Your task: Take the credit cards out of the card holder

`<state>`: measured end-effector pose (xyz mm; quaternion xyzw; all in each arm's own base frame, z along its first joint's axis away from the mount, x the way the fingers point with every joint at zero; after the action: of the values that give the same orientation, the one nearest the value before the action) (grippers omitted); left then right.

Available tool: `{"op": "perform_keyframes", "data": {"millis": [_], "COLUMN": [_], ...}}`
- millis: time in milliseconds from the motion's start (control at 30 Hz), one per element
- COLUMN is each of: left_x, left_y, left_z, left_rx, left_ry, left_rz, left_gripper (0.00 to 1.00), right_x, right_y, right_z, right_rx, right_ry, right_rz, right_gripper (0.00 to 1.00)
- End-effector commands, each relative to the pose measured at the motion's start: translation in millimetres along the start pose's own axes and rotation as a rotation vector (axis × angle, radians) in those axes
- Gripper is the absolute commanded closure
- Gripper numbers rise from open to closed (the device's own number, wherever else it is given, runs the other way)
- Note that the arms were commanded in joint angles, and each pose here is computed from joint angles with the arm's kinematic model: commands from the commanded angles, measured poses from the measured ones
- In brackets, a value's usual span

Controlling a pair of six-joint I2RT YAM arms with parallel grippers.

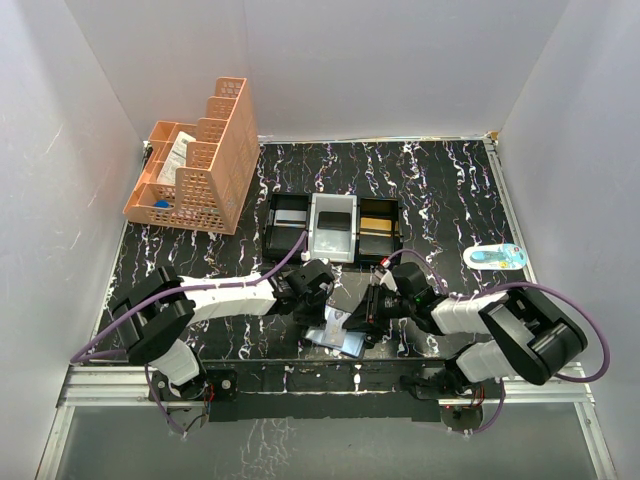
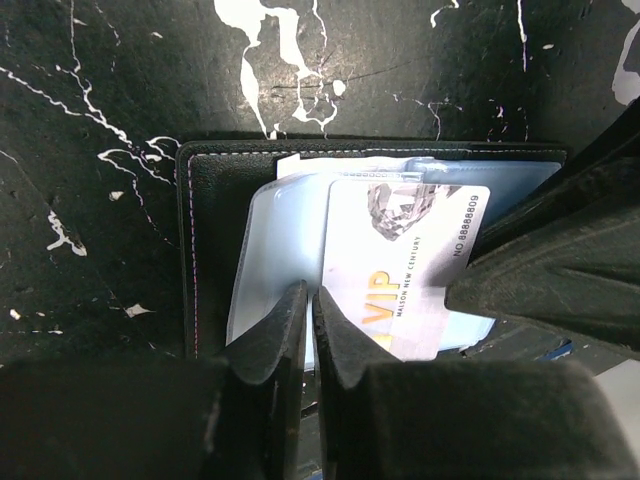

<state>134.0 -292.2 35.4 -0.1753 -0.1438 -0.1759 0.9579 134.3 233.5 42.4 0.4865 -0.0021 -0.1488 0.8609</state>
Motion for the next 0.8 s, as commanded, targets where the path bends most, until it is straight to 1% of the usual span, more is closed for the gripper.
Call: {"op": "perform_keyframes", "data": {"millis": [0, 100, 233, 300, 400, 600, 767], "left_x": [-21, -22, -22, -20, -20, -19, -18], "left_y": [23, 23, 22, 21, 21, 21, 21], "left_z": [-7, -8, -8, -7, -7, -6, -5], "left_rx": [0.113, 0.110, 0.112, 0.110, 0.110, 0.111, 0.111], "left_ry": [0.062, 0.063, 0.065, 0.062, 0.062, 0.059, 0.055], "left_rz": [-0.003, -0.003, -0.004, -0.006, -0.006, -0.006, -0.006], "left_gripper": [0.94, 0.94, 0.94, 0.95, 0.95, 0.95, 0.95], "right_x": [9, 12, 11, 12, 10, 3, 2], "right_y": [26, 26, 25, 23, 27, 32, 29], "right_z": [3, 2, 1, 1, 1, -6, -3], "right_rx": [0.096, 0.090, 0.096, 0.097, 0.113, 0.112, 0.119], "right_ry": [-0.055, -0.093, -0.145, -0.195, -0.240, -0.305, -0.356], "right_rz": [0.045, 0.033, -0.007, -0.029, -0.030, -0.043, -0.066], "right_gripper": [0.82, 0.78, 0.77, 0.76, 0.75, 0.76, 0.79]}}
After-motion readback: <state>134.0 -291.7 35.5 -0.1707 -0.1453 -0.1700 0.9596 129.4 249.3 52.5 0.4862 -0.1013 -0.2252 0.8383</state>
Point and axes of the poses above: each gripper's point midway between its finger pads, its own z axis back along the fingers, its own y axis along the line the jaws close on, x = y × z, the point moved 2 cm from there along z, back along the fingers, and after that the axes turned 9 degrees about -z, right-handed, at the moved point
